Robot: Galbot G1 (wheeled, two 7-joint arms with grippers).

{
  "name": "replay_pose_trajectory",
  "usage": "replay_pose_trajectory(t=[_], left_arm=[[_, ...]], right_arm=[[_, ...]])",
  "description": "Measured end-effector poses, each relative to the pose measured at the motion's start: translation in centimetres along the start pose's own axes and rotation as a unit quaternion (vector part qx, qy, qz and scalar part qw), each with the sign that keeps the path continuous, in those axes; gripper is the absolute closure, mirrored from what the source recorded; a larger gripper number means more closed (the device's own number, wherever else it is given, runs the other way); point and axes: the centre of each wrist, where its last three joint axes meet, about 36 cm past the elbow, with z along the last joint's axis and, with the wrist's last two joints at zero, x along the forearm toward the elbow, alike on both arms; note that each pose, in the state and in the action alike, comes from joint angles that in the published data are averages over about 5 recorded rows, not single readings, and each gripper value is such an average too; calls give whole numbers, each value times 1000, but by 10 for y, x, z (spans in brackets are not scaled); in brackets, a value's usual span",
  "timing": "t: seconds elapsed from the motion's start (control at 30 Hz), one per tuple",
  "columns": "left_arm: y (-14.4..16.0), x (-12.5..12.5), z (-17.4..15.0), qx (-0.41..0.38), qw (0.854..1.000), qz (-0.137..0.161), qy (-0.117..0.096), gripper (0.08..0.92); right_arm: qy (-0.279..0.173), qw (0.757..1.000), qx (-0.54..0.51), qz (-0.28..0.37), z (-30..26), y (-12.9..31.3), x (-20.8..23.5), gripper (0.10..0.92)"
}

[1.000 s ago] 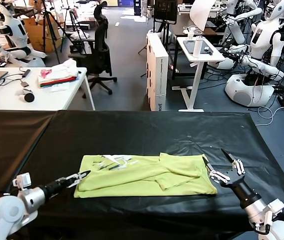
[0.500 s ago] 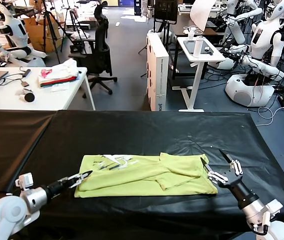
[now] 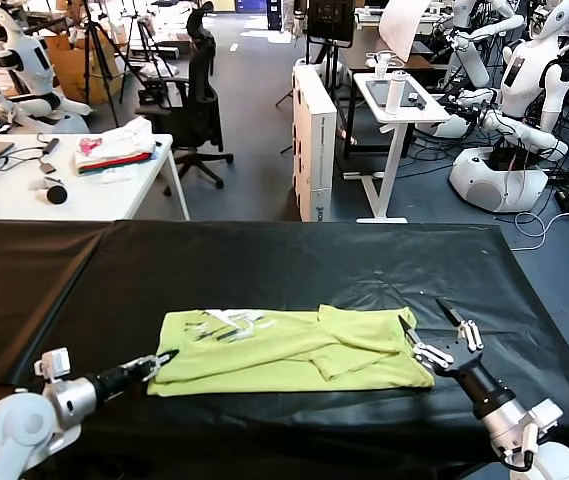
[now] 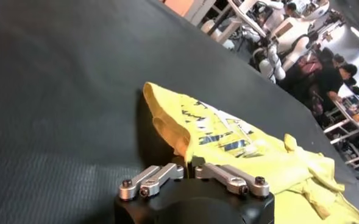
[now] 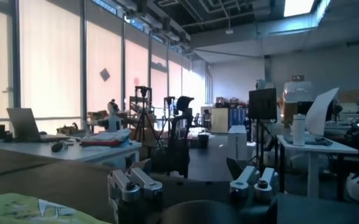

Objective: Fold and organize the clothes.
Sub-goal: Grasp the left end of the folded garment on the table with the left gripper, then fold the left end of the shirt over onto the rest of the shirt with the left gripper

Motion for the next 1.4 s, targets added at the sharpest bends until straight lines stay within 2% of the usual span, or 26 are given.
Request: replay_pose_trajectory(t=[0.23, 0.47, 0.67, 0.77, 0.87, 1.0, 1.1, 1.4], left_arm=[[-8, 13, -13, -29, 999, -32, -29, 817], [-4, 47, -37, -88, 989, -103, -56, 817], [2, 80, -55, -139, 971, -182, -70, 817], [-2, 87, -55, -142, 967, -197, -78, 817], [-16, 86, -49, -121, 972, -181, -92, 817], [-41, 74, -30, -61, 986, -115, -105, 817], [-57, 54, -12, -25, 993, -67, -99, 817], [-102, -19, 23, 21, 997, 32, -66, 817]], right_arm=[[-3, 1000, -2, 3, 2, 2, -3, 115], [-5, 1000, -4, 3, 5, 3, -9, 115], [-5, 1000, -9, -1, 9, 7, -14, 115], [-5, 1000, -10, -3, 10, 9, -15, 115], [-4, 1000, -10, -3, 9, 10, -15, 115], [-1, 1000, -7, 1, 10, 11, -11, 115], [3, 1000, -6, 6, 13, 11, -8, 115], [14, 1000, -5, 25, 22, 13, 4, 115]])
